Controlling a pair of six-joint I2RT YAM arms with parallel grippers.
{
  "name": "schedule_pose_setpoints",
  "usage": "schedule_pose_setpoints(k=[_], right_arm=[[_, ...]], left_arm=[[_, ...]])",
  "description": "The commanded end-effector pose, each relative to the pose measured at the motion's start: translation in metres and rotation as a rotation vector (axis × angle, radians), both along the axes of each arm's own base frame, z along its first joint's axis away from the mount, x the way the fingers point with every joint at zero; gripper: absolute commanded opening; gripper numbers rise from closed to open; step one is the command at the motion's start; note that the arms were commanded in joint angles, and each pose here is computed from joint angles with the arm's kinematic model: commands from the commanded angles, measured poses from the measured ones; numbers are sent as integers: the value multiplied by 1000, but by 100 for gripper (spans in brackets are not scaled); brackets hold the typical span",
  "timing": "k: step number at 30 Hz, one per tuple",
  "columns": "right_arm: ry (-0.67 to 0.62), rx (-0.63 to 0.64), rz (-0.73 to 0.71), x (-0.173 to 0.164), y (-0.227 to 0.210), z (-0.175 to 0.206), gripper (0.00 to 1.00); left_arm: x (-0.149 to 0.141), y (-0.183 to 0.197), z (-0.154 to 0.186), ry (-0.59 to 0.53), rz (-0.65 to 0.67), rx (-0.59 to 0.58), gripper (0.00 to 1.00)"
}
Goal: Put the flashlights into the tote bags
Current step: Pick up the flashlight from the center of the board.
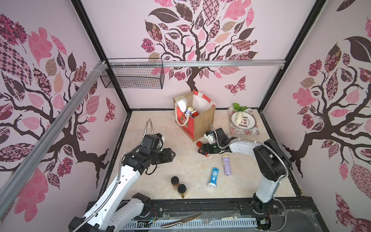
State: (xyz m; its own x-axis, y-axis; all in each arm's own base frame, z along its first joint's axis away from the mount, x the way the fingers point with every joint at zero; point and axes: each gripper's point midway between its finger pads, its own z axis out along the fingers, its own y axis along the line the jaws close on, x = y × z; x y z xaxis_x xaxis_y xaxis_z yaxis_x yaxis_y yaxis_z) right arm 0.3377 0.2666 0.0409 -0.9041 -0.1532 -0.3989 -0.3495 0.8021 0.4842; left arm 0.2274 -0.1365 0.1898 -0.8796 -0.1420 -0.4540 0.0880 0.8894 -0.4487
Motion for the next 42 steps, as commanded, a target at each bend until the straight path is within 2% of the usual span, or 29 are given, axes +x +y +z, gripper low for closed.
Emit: schedule_pose_setpoints(k=[1,6,11,17,31,37,42], right_arm=[[20,-154,-42,-4,-15,-6,90],[11,-225,-78,3,-10,-11,89],[-9,-205,-94,16,2,-7,87],[-24,-239,-88,28,5,-10,83],[-31,-316,-53,25,-6,-27,70],[-38,-350,-60,19,-16,-29,49],[-24,-373,-68,12,-23,-34,39]], left_arm=[[-2,4,-5,-7,12,9,64],[-2,5,-5,-13,14,8,64],[-4,8,-4,-19,13,19,64],[-5,9,-2,-28,9,28,64],[-5,12,-5,-28,13,42,64],[-8,13,-6,-24,19,37,64],[-8,13,-6,-21,22,36,63]])
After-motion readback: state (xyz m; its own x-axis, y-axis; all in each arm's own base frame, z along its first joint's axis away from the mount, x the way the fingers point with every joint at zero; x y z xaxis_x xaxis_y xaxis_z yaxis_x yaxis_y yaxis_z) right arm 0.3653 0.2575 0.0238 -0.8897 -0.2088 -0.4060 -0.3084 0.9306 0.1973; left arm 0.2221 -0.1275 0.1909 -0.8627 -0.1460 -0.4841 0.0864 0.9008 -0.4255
